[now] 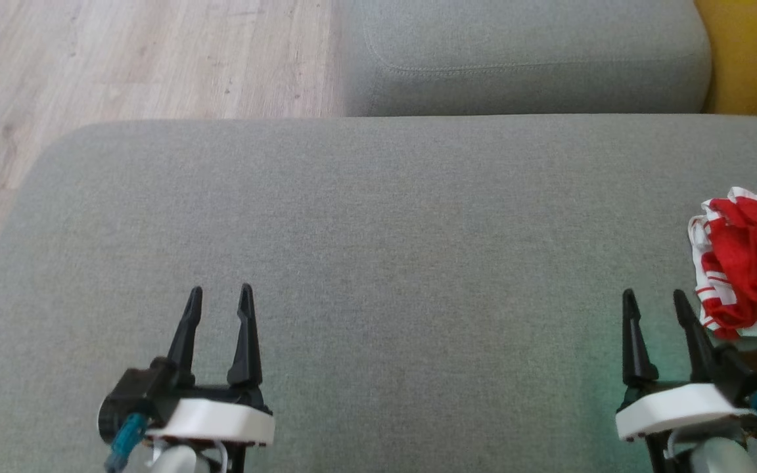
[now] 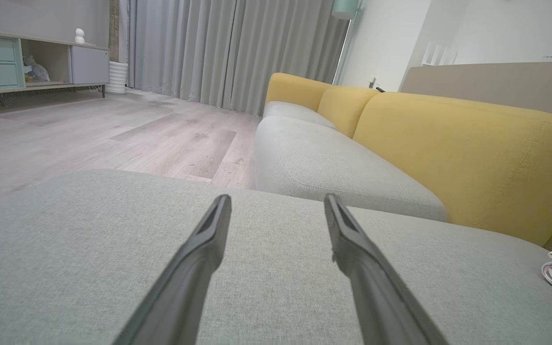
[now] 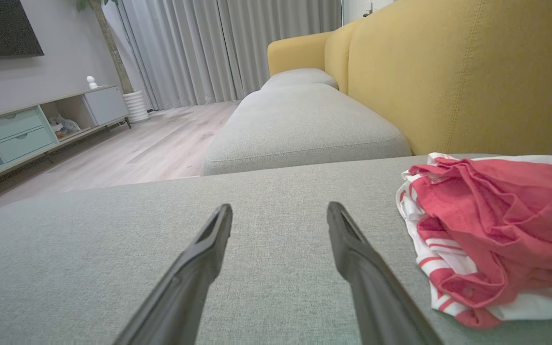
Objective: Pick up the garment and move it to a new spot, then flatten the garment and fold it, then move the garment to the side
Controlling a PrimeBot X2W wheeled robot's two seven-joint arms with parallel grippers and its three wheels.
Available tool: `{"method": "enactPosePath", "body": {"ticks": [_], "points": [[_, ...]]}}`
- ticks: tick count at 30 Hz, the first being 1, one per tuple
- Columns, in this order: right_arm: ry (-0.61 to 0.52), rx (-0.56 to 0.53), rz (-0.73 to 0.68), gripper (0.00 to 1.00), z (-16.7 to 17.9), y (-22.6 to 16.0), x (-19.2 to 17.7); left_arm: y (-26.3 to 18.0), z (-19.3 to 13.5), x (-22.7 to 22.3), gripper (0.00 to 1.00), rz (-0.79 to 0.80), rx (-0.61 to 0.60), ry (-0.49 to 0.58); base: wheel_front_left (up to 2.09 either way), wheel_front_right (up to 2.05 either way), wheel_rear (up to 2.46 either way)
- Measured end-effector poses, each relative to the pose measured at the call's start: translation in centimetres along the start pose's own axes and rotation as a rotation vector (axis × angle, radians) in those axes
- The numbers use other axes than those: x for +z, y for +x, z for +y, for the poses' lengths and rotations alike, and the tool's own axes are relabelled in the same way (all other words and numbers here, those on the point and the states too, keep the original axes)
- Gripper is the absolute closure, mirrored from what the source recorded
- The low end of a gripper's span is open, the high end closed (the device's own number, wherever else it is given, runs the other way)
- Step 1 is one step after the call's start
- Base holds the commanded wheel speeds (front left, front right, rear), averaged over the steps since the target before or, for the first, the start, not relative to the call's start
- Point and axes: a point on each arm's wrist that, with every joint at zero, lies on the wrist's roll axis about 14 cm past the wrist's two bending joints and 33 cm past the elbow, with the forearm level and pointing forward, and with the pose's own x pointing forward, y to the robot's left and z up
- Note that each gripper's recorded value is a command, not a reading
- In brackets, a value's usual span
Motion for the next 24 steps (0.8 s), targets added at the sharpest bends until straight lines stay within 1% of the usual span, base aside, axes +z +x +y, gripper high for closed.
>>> {"method": "enactPosePath", "body": {"ticks": [11, 24], "points": [[-0.020, 0.033, -0.039, 0.00, 1.0, -0.4, 1.2, -0.5, 0.2, -0.9, 0.00, 0.028, 0.015, -0.006, 0.00, 0.00, 0.00], [-0.022, 0.046, -0.059, 0.00, 1.5, -0.3, 1.8, -0.4, 0.6, -0.3, 0.00, 0.009, 0.032, -0.014, 0.00, 0.00, 0.00]]}}
